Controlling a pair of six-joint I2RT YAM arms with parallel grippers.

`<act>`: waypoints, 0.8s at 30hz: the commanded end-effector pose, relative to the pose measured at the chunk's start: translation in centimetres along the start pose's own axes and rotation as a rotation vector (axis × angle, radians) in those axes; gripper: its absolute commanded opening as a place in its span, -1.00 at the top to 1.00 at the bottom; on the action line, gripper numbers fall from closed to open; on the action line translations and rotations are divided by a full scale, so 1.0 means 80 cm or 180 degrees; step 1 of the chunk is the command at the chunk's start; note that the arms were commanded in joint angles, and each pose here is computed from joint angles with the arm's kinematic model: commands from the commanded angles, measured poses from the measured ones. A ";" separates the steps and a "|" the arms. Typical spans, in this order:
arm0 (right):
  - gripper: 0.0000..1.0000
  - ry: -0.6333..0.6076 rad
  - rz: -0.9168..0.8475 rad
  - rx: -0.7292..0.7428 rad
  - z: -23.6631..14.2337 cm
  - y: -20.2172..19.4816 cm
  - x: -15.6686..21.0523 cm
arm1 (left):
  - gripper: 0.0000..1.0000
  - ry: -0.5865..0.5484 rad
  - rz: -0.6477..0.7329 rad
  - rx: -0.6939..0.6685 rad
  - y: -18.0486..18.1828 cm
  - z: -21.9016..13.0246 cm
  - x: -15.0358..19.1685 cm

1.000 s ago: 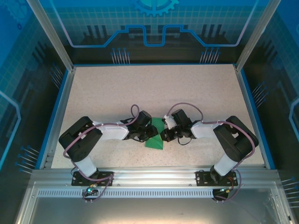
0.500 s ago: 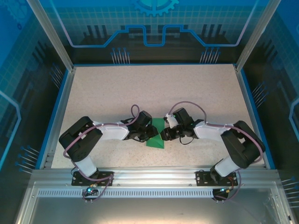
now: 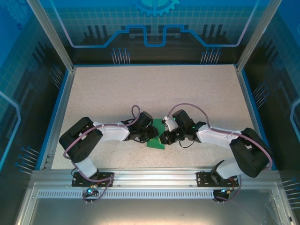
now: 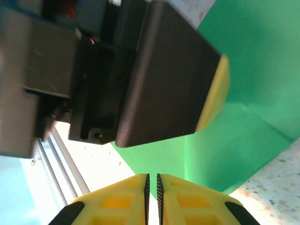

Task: Fold a paper plane with a square sheet of paper (pick it up from the middle)
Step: Fold the triangle a second time at the center of the table.

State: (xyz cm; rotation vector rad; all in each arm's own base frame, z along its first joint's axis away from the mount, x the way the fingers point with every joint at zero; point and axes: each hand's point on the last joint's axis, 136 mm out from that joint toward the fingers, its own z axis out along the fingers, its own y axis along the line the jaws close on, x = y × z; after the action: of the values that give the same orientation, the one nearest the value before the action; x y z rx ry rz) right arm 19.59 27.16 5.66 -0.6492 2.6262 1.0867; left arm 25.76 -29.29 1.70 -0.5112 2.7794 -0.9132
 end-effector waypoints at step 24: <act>0.70 0.0556 0.0285 0.0175 0.034 -0.031 0.044 | 0.47 0.0092 0.0057 -0.0286 0.029 0.005 0.012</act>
State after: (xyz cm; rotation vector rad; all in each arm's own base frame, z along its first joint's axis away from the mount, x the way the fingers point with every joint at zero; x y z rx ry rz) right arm 18.94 26.83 1.77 -0.6186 2.7941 1.0355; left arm 25.72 -29.27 1.67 -0.5044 2.7814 -0.9096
